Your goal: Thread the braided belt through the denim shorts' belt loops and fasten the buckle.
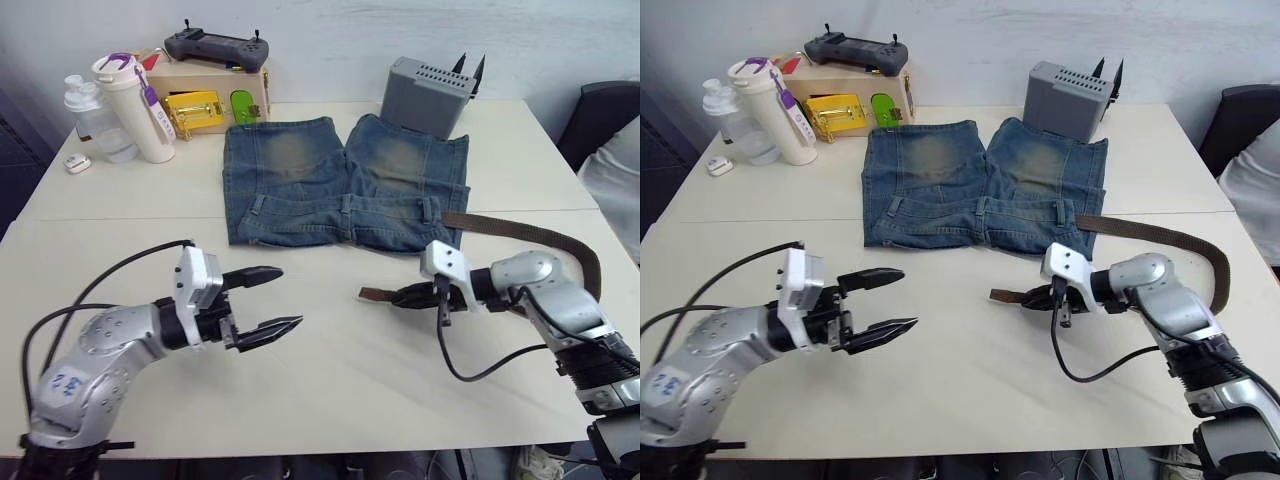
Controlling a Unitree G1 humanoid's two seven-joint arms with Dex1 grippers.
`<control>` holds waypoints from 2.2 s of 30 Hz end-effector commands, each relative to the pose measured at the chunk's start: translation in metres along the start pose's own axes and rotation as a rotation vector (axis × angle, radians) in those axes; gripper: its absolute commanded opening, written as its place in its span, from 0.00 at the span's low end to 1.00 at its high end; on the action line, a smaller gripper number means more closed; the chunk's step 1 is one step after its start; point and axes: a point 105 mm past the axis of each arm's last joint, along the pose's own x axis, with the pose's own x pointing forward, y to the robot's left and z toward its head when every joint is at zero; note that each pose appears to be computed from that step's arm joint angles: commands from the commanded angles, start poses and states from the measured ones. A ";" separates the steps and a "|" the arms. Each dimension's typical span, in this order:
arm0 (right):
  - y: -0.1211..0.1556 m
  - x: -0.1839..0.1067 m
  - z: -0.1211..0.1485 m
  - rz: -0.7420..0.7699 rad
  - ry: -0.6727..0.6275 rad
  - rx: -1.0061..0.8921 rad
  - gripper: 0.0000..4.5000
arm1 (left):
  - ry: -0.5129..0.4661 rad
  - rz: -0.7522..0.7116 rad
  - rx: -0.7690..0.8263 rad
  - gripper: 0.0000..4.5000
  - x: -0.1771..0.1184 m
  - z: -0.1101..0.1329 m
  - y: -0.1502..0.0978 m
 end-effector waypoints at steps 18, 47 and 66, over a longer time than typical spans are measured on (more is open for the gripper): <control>0.047 -0.034 0.077 0.057 -0.245 0.101 0.00 | -0.268 -0.258 -0.266 0.81 0.088 0.018 -0.015; 0.106 -0.055 0.027 -0.382 -0.753 0.776 0.98 | -0.189 -0.344 -0.319 0.00 0.132 0.031 0.008; 0.070 -0.008 0.073 -0.345 -1.026 0.774 0.98 | -0.050 -0.245 -0.429 0.00 0.094 0.020 0.012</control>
